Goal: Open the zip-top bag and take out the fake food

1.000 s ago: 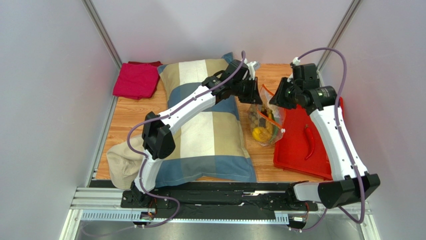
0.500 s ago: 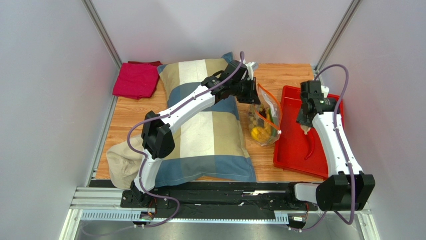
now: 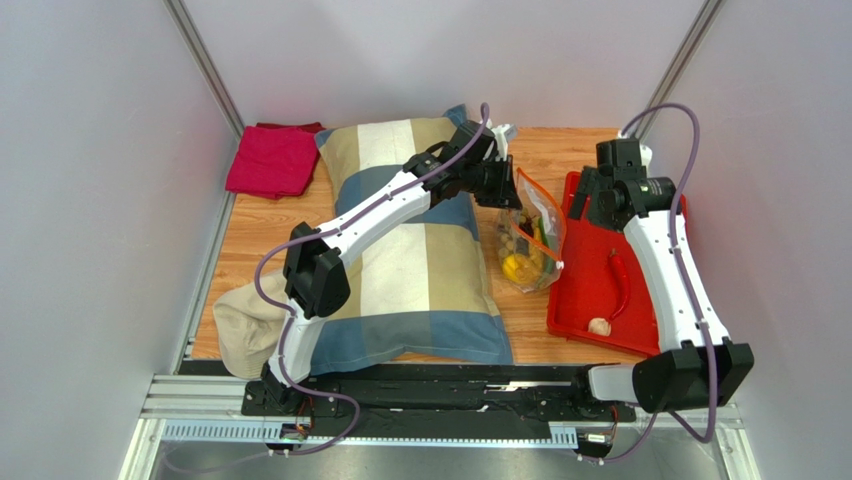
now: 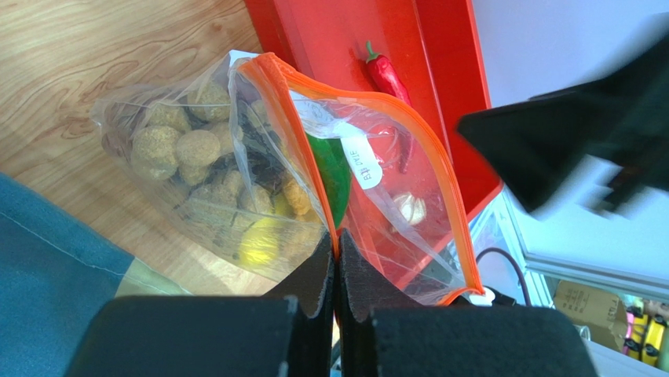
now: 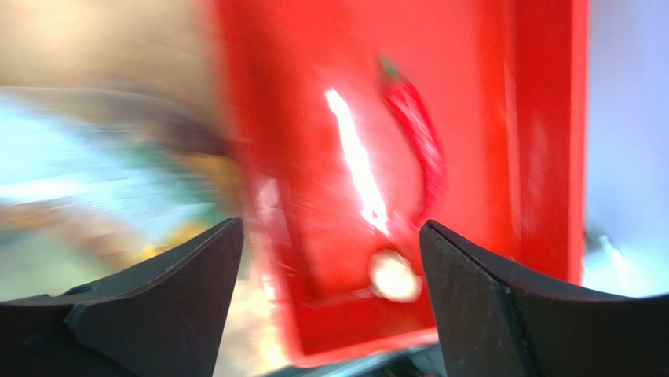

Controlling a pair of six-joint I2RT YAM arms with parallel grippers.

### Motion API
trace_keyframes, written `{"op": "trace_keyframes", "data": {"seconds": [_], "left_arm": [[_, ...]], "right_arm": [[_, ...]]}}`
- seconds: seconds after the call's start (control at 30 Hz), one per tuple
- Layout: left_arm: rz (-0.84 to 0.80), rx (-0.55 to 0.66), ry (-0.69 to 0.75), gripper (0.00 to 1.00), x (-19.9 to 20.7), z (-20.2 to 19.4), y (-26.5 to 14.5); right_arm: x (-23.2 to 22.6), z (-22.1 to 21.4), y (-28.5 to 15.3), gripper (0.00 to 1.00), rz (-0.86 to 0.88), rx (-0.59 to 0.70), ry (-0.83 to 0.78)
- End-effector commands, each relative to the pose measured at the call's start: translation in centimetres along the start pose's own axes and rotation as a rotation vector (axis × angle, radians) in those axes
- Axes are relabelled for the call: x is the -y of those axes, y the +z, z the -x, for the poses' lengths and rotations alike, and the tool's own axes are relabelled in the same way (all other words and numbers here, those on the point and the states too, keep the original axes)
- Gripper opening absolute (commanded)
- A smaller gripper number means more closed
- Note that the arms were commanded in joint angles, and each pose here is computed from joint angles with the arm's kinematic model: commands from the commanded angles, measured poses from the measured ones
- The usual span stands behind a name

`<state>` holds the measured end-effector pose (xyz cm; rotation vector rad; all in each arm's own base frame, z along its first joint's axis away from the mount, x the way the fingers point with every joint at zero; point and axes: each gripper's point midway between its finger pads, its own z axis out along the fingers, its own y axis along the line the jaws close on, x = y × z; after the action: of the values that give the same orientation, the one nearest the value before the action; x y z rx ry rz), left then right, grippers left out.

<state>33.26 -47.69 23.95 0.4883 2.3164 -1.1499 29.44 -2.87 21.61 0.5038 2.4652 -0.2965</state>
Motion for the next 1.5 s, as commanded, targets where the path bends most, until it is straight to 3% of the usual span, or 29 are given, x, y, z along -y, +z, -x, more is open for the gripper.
{"op": "trace_keyframes", "data": {"seconds": [0.0, 0.1, 0.17, 0.33, 0.6, 0.8, 1.27, 1.47], "left_arm": [[-0.068, 0.058, 0.031, 0.00, 3.0, 1.7, -2.2], [-0.069, 0.061, 0.030, 0.00, 3.0, 1.8, -2.1], [-0.072, 0.060, 0.031, 0.00, 3.2, 1.7, -2.0], [-0.079, 0.055, 0.035, 0.00, 3.5, 1.6, -2.1], [-0.089, 0.052, 0.039, 0.00, 3.9, 1.3, -1.9], [-0.101, 0.043, 0.036, 0.00, 4.3, 1.0, -1.6], [-0.111, 0.032, 0.036, 0.00, 4.4, 0.6, -1.4], [-0.114, 0.036, 0.044, 0.00, 4.5, 0.8, -1.5]], "right_arm": [[-5.6, 4.0, -6.9, 0.78, 0.298, 0.182, 0.012], [-9.7, 3.7, -8.4, 0.67, 0.477, 0.193, -0.023], [-11.6, 2.0, -7.2, 0.65, 0.533, 0.118, -0.047], [-13.3, -1.5, -4.3, 0.37, 0.542, -0.051, -0.074], [-13.9, -4.8, 0.2, 0.35, 0.433, -0.187, -0.119], [-13.4, -6.0, 3.5, 0.47, 0.306, -0.216, -0.122], [-12.2, -9.3, 8.5, 0.56, 0.184, -0.247, -0.183], [-12.3, -9.9, 9.8, 0.46, 0.144, -0.246, -0.230]]}}
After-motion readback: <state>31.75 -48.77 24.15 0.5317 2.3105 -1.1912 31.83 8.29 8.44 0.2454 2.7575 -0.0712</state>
